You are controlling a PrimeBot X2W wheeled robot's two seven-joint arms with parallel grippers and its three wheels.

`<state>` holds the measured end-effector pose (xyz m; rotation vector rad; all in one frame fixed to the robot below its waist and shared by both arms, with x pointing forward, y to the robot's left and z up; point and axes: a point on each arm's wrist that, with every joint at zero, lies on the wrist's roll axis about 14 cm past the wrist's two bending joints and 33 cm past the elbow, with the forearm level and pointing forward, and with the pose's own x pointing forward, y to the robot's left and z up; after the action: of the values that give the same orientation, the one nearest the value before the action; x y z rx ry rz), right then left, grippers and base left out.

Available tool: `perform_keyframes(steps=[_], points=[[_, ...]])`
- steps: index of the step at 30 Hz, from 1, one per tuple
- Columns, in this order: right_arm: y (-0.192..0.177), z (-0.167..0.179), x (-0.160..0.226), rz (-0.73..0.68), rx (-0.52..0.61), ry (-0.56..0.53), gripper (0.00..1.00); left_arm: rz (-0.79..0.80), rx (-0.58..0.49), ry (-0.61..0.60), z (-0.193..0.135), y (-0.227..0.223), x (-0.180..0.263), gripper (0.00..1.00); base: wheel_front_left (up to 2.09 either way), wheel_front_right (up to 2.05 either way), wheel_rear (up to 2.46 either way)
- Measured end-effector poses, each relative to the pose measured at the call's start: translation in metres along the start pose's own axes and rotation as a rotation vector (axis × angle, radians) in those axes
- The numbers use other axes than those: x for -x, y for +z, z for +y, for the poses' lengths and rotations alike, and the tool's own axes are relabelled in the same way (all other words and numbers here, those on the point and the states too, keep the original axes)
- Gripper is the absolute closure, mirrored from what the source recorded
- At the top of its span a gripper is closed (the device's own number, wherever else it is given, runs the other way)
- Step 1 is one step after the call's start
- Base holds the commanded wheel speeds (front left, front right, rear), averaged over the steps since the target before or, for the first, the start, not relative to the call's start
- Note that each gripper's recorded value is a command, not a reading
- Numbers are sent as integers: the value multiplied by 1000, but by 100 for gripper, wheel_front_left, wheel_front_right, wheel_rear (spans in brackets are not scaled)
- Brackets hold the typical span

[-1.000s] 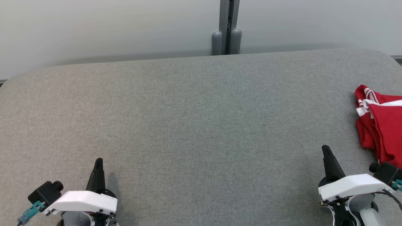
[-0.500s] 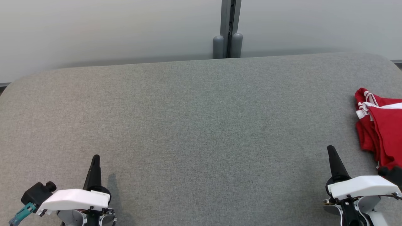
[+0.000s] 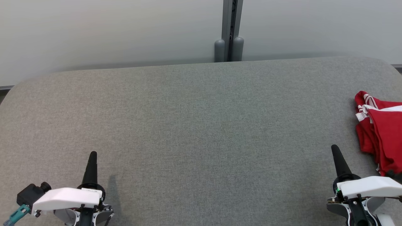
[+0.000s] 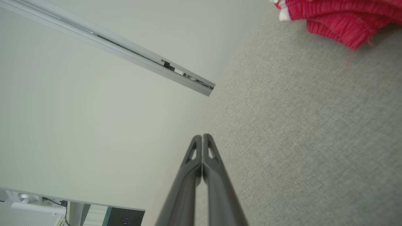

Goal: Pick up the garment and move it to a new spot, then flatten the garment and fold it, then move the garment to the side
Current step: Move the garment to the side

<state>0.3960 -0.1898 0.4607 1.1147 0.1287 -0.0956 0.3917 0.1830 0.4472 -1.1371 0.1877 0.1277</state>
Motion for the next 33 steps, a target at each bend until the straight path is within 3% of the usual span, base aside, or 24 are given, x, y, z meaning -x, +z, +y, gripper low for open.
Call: perform_keyframes(steps=[33], points=[[17, 21, 7, -17, -292, 82, 100, -23, 275, -116, -27, 22, 7, 100, 0, 0, 0]])
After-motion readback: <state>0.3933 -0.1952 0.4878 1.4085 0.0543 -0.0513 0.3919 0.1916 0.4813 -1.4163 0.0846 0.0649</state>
